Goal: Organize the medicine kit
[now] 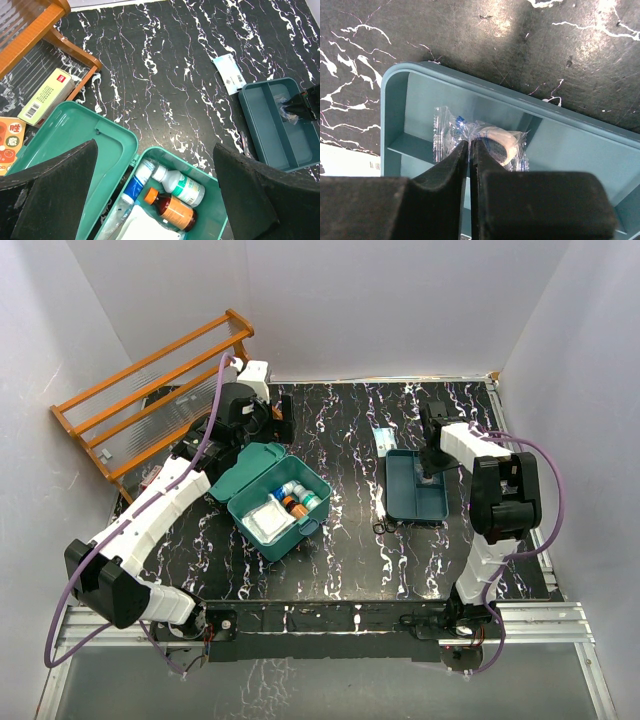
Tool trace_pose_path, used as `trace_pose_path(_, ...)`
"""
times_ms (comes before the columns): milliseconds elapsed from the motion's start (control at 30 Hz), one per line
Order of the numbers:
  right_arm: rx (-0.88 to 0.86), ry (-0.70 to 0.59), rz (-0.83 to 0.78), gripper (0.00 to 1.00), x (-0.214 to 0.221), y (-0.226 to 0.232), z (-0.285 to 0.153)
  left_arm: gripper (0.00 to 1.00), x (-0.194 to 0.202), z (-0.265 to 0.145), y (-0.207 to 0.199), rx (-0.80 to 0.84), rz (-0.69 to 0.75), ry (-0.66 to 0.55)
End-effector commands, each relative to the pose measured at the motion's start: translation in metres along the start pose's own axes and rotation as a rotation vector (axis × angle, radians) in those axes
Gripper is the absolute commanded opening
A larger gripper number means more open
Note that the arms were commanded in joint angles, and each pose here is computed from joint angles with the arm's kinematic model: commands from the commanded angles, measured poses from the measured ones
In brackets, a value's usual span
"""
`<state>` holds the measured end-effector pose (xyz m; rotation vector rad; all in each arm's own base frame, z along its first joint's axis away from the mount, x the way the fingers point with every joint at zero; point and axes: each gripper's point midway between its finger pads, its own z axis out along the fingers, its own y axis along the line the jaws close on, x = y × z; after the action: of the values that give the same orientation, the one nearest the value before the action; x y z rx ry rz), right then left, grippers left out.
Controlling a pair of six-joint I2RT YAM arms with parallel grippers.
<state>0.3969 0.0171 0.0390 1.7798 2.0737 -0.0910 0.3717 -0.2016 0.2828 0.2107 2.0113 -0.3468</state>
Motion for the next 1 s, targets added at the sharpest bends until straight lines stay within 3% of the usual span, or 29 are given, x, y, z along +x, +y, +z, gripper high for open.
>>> trace_pose_path(0,-0.077,-0.023,0.007,0.19,-0.014,0.024,-0.018,0.99,-0.027,-0.010,-0.006,0.020,0.007,-0.068)
trace_pose_path(167,-0.108,-0.078,-0.067,0.32,-0.028,0.029,-0.031,0.99,-0.027,-0.009,-0.007,0.023,0.011,-0.067)
trace_pose_path(567,-0.139,-0.095,-0.302,0.36,-0.032,0.014,-0.042,0.99,-0.020,0.000,-0.008,0.022,0.013,-0.047)
trace_pose_path(800,-0.345,-0.059,-0.634,0.37,-0.022,0.064,-0.056,0.99,-0.020,0.000,-0.007,0.016,0.013,-0.044)
trace_pose_path(967,-0.515,-0.038,-0.786,0.46,-0.007,0.104,-0.071,0.99,-0.022,0.001,-0.008,0.019,0.006,-0.043)
